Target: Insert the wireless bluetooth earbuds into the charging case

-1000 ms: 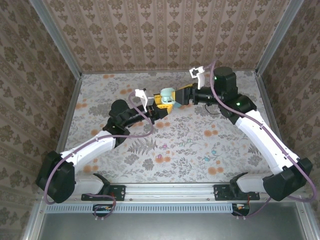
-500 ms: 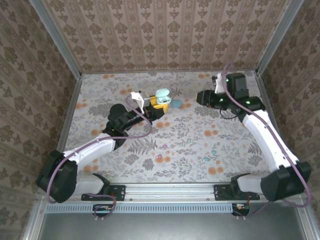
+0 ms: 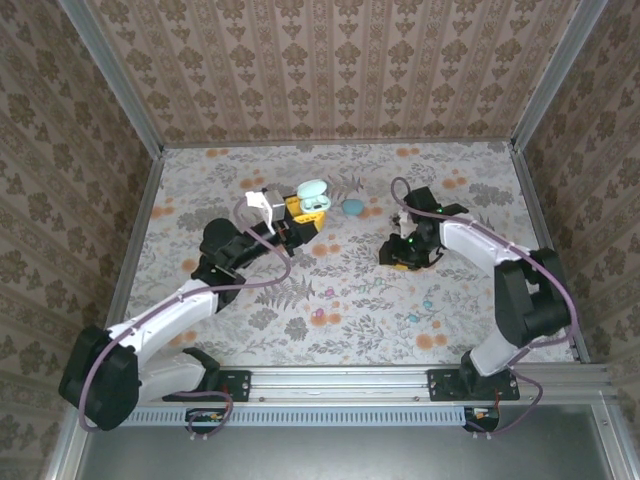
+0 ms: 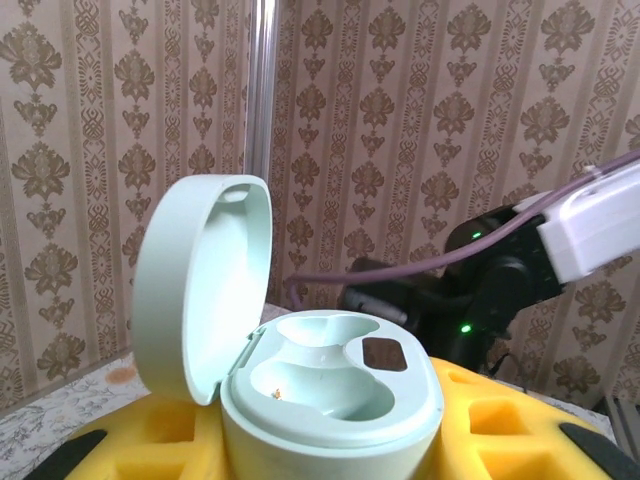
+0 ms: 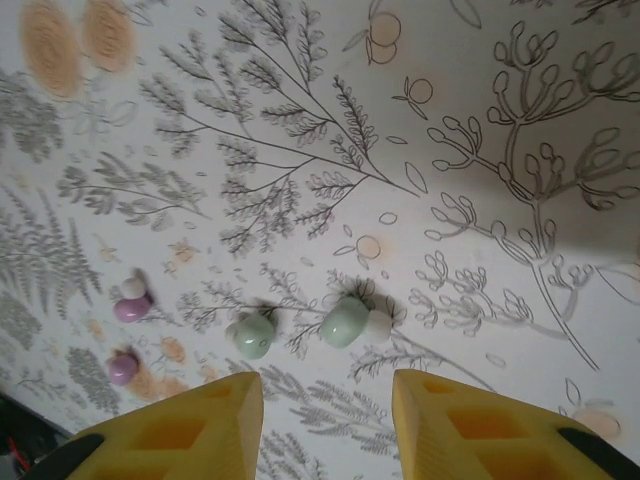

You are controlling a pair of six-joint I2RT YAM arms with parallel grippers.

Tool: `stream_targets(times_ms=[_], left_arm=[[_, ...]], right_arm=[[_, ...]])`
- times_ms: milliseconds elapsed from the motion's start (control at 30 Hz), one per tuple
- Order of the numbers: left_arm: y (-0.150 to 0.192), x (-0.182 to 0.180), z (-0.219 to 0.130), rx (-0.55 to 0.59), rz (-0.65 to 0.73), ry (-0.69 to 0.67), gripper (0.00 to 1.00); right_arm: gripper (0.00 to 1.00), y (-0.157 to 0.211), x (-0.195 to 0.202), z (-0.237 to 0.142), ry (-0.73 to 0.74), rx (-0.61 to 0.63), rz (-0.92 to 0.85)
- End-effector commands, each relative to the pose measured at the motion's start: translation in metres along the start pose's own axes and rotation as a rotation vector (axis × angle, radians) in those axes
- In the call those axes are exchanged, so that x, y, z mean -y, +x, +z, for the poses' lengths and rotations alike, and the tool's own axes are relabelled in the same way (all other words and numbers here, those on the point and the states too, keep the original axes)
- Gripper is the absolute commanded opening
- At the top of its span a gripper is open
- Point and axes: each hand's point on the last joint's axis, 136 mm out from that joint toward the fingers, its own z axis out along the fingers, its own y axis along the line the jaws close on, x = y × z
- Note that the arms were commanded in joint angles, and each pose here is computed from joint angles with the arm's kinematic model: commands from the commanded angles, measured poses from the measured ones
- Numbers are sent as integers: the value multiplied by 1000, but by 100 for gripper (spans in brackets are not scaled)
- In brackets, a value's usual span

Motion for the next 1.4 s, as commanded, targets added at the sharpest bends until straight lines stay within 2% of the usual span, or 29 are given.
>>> stream_targets(times_ms=[0,300,500,833,1367], left_arm=[[-4,4,-8,5,-3,-12,32],[-5,17,-20,-8,10,-17,32],[-3,18,-20,-18,14,-23,32],[-4,19,-16,-25,17,-7,32],[-4,20,-18,-21,21,-14,32]], right_arm=[[41,-10,-11,12,-12,-18,-64],[43,-13,-2,37,38,-66,-93],[41,4,-2,42,5,-131,-102],[41,22,7,45,20,-166,-112],[37,41,-27,26,-170,-166,-115]])
